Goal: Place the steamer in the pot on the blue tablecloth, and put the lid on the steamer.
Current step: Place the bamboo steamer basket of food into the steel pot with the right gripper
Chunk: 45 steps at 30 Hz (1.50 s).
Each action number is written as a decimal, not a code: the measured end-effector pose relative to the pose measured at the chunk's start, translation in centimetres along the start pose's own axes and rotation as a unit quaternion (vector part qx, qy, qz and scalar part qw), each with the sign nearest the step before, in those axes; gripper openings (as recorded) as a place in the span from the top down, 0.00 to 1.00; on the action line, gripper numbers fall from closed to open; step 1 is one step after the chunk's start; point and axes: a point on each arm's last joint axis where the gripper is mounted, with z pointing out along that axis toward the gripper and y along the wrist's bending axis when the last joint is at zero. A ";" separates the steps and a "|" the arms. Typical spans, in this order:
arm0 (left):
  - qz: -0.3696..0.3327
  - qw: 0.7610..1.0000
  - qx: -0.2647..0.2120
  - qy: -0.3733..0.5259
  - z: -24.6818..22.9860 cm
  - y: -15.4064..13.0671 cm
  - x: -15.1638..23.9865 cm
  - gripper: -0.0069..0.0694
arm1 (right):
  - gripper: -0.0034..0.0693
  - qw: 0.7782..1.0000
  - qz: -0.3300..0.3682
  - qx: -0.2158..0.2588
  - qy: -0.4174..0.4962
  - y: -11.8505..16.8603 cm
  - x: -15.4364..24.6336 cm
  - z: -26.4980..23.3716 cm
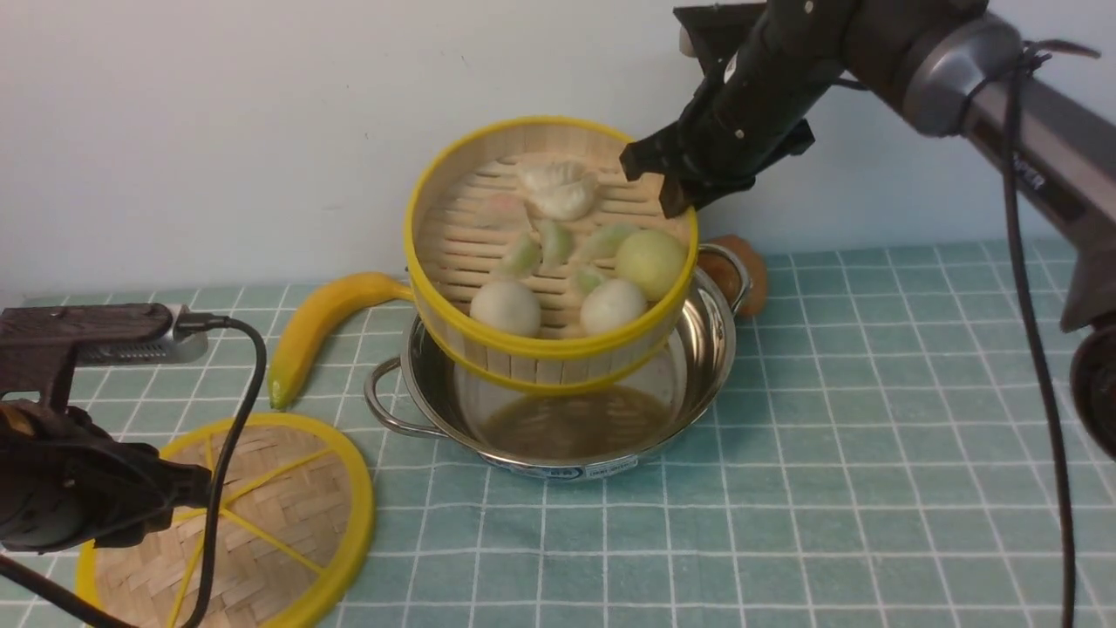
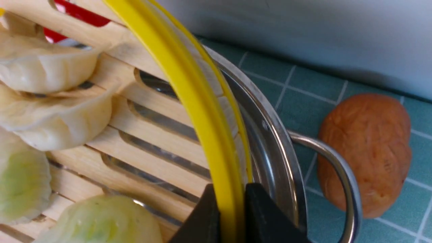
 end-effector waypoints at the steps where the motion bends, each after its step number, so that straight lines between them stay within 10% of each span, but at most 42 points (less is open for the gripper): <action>1: 0.000 1.000 0.000 0.000 0.0 0.0 0.0 0.59 | 0.83 1.000 0.002 0.001 0.005 -0.1 0.1 0.4; 39: 0.000 1.000 0.000 -0.012 0.0 0.0 -0.2 0.59 | 0.83 0.996 0.013 0.020 0.090 -1.7 3.3 7.2; 45: 0.000 1.000 0.000 -0.014 0.0 0.0 -0.2 0.59 | 0.66 0.996 0.018 0.012 0.087 -1.5 3.2 7.1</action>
